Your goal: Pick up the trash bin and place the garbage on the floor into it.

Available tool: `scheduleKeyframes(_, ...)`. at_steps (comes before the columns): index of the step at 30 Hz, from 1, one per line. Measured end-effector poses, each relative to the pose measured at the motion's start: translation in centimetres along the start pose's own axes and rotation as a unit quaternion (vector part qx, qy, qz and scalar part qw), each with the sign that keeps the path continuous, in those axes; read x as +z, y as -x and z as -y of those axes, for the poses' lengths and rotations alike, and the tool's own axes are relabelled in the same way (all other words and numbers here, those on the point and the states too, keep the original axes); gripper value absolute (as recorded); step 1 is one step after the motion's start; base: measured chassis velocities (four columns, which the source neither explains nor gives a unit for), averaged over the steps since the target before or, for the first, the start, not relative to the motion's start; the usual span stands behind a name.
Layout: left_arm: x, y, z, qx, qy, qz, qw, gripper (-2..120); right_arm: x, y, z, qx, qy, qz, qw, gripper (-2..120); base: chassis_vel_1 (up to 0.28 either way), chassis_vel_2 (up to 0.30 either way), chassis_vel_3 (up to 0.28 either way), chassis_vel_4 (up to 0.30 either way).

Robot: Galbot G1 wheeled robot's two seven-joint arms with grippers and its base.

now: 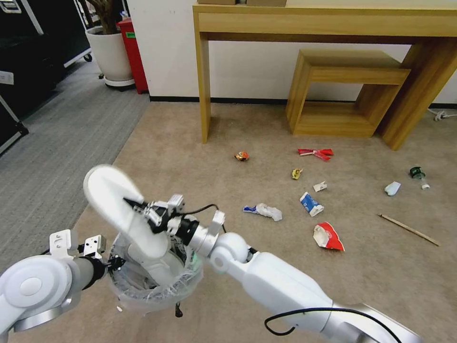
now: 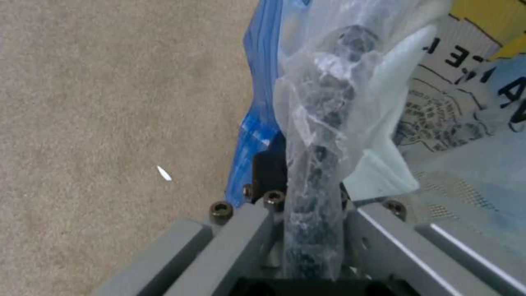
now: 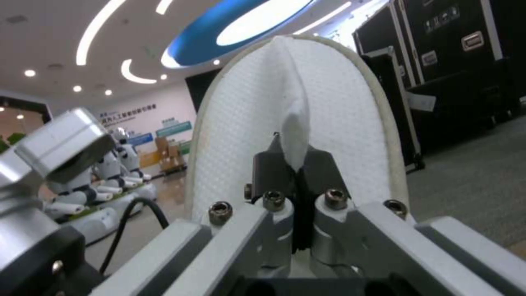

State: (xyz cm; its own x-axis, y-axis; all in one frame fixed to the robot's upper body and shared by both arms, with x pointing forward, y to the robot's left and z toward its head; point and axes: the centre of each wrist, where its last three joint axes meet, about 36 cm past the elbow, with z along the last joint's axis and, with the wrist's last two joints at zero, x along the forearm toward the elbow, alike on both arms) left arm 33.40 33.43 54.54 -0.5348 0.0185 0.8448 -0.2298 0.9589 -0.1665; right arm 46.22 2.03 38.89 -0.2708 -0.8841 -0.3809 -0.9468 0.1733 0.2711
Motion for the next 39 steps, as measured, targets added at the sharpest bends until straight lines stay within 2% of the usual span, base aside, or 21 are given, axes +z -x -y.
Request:
scheduleKeyframes(10,-0.2,0.3,-0.2,-0.003,-0.004,-0.002,1.0000,0,2.0,0.0,0.9,-0.009,-0.030,-0.024,0.999,1,0.000,0.000,0.000,0.000)
scheduleKeyframes(13,-0.4,0.4,-0.3,-0.005,-0.003,-0.003,1.0000,0,2.2,-0.4,1.3,-0.016,-0.042,-0.029,0.999,14,0.000,0.000,0.000,0.000)
scheduleKeyframes(15,-0.4,0.4,-0.3,-0.006,-0.003,-0.003,1.0000,0,2.2,-0.5,1.3,-0.015,-0.043,-0.029,0.999,18,0.000,0.000,0.000,0.000)
scheduleKeyframes(16,-0.5,0.5,-0.4,-0.008,-0.003,-0.004,1.0000,0,2.2,-0.6,1.4,-0.013,-0.043,-0.030,0.999,26,0.000,0.000,0.000,0.000)
scheduleKeyframes(18,-0.5,0.6,-0.5,-0.009,-0.004,-0.005,0.9999,0,2.1,-0.6,1.6,-0.010,-0.044,-0.030,0.999,29,0.000,0.000,0.000,0.000)
scheduleKeyframes(21,-0.5,0.8,-0.5,-0.010,-0.004,-0.007,0.9999,0,1.9,-0.6,1.9,-0.002,-0.046,-0.030,0.999,44,0.000,0.000,0.000,0.000)
scheduleKeyframes(23,-0.5,0.8,-0.5,-0.010,-0.004,-0.007,0.9999,0,1.9,-0.6,1.9,0.000,-0.046,-0.030,0.999,47,0.000,0.000,0.000,0.000)
scheduleKeyframes(25,-0.5,0.8,-0.5,-0.009,-0.003,-0.007,0.9999,0,1.7,-0.6,2.0,0.007,-0.046,-0.029,0.999,59,0.000,0.000,0.000,0.000)
scheduleKeyframes(26,-0.5,0.8,-0.5,-0.009,-0.003,-0.007,0.9999,0,1.7,-0.6,2.0,0.007,-0.046,-0.029,0.999,59,0.000,0.000,0.000,0.000)
scheduleKeyframes(29,-0.5,0.7,-0.6,-0.011,-0.004,-0.006,0.9999,0,0.3,-0.4,2.6,0.041,-0.049,-0.016,0.998,74,0.000,0.000,0.000,0.000)
scheduleKeyframes(30,-0.5,0.7,-0.6,-0.011,-0.004,-0.006,0.9999,0,0.3,-0.4,2.6,0.041,-0.049,-0.016,0.998,74,0.000,0.000,0.000,0.000)
scheduleKeyframes(32,-0.6,0.5,-0.6,-0.011,-0.003,-0.003,0.9999,0,-1.4,-0.7,3.5,0.072,-0.058,-0.007,0.996,82,0.000,0.000,0.000,0.000)
scheduleKeyframes(33,-0.7,0.3,-0.5,-0.010,-0.002,-0.002,0.9999,0,-3.0,-1.4,4.4,0.106,-0.067,-0.003,0.992,87,0.000,0.000,0.000,0.000)
scheduleKeyframes(34,-0.7,0.3,-0.5,-0.010,-0.002,-0.002,0.9999,0,-3.0,-1.4,4.4,0.106,-0.067,-0.003,0.992,87,0.000,0.000,0.000,0.000)
scheduleKeyframes(36,-0.8,0.1,-0.5,-0.008,-0.002,0.000,1.0000,0,-5.7,-3.3,5.8,0.166,-0.078,0.012,0.983,96,0.000,0.000,0.000,0.000)
scheduleKeyframes(37,-0.8,0.0,-0.4,-0.007,-0.001,0.000,1.0000,0,-7.3,-4.7,6.5,0.193,-0.086,0.020,0.977,99,0.000,0.000,0.000,0.000)
scheduleKeyframes(38,-0.8,0.0,-0.4,-0.007,-0.001,0.000,1.0000,0,-7.3,-4.7,6.5,0.193,-0.086,0.020,0.977,99,0.000,0.000,0.000,0.000)
scheduleKeyframes(39,-0.8,-0.1,-0.4,-0.007,0.000,0.000,1.0000,0,-8.8,-6.8,7.1,0.224,-0.100,0.021,0.969,100,0.000,0.000,0.000,0.000)
